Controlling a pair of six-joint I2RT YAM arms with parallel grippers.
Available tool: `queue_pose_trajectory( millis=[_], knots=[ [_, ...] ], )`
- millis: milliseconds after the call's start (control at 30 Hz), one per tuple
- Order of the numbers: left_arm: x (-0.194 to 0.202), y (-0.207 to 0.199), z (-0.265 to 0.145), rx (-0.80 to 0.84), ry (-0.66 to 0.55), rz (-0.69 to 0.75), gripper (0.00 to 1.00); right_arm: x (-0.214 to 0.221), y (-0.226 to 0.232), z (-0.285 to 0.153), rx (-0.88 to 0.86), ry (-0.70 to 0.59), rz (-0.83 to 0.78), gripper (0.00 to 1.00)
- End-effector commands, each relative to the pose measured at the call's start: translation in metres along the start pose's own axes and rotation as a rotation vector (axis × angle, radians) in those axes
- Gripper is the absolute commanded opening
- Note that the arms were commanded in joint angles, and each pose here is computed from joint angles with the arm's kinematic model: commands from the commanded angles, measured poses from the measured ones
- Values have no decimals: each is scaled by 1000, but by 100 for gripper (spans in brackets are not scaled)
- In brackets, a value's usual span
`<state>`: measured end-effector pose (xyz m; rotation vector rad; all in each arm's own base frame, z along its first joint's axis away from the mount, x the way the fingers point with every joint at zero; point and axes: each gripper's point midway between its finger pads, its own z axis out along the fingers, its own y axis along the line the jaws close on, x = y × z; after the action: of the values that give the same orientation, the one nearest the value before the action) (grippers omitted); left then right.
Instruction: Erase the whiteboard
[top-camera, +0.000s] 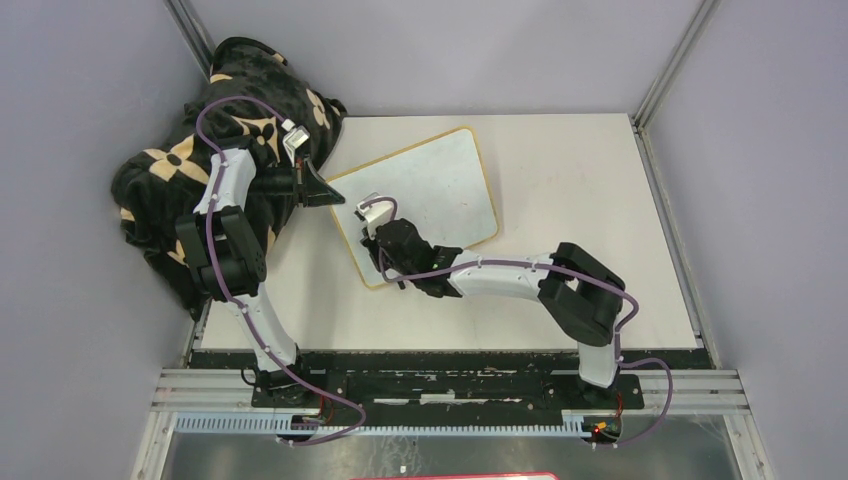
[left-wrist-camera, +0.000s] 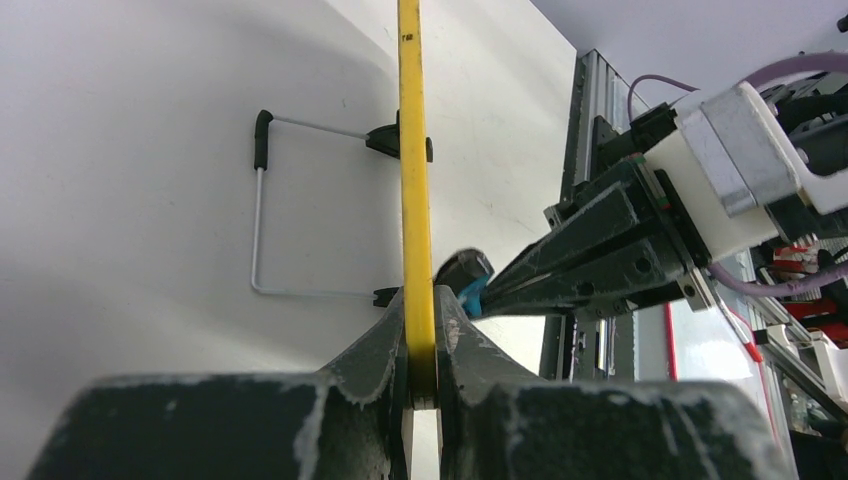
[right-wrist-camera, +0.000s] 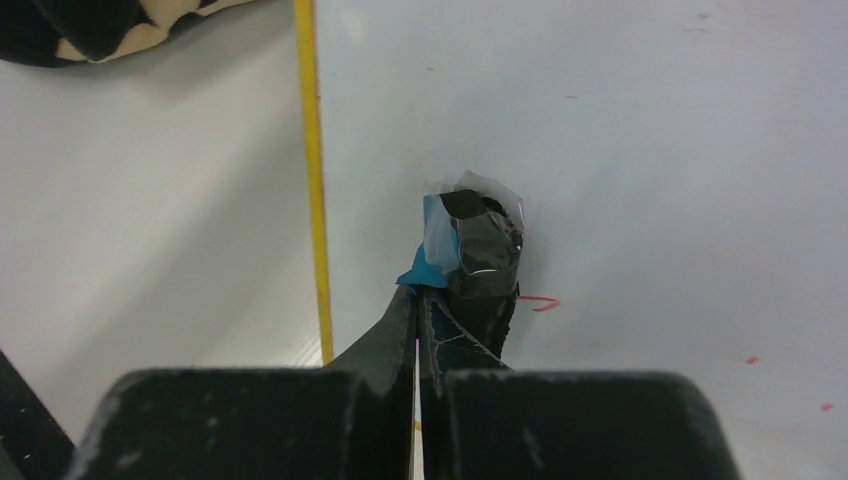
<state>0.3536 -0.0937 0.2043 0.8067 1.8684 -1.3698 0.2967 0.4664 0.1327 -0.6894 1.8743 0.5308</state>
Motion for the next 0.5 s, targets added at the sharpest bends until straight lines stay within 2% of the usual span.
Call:
queue_pose_trajectory(
  millis=[0, 167, 267, 467],
  knots=[
    [6, -5, 0, -16, 58, 95, 3, -6, -89, -16, 286, -5, -9, 1],
    [5, -5, 0, -18, 61, 99, 3, -4, -144, -37, 405, -2, 31, 1],
    [6, -5, 0, -16, 60, 95, 3, -4, -161, -47, 436, -7, 48, 1],
    [6, -3, 0, -16, 58, 90, 3, -10, -121, -32, 262, -24, 96, 1]
  ],
)
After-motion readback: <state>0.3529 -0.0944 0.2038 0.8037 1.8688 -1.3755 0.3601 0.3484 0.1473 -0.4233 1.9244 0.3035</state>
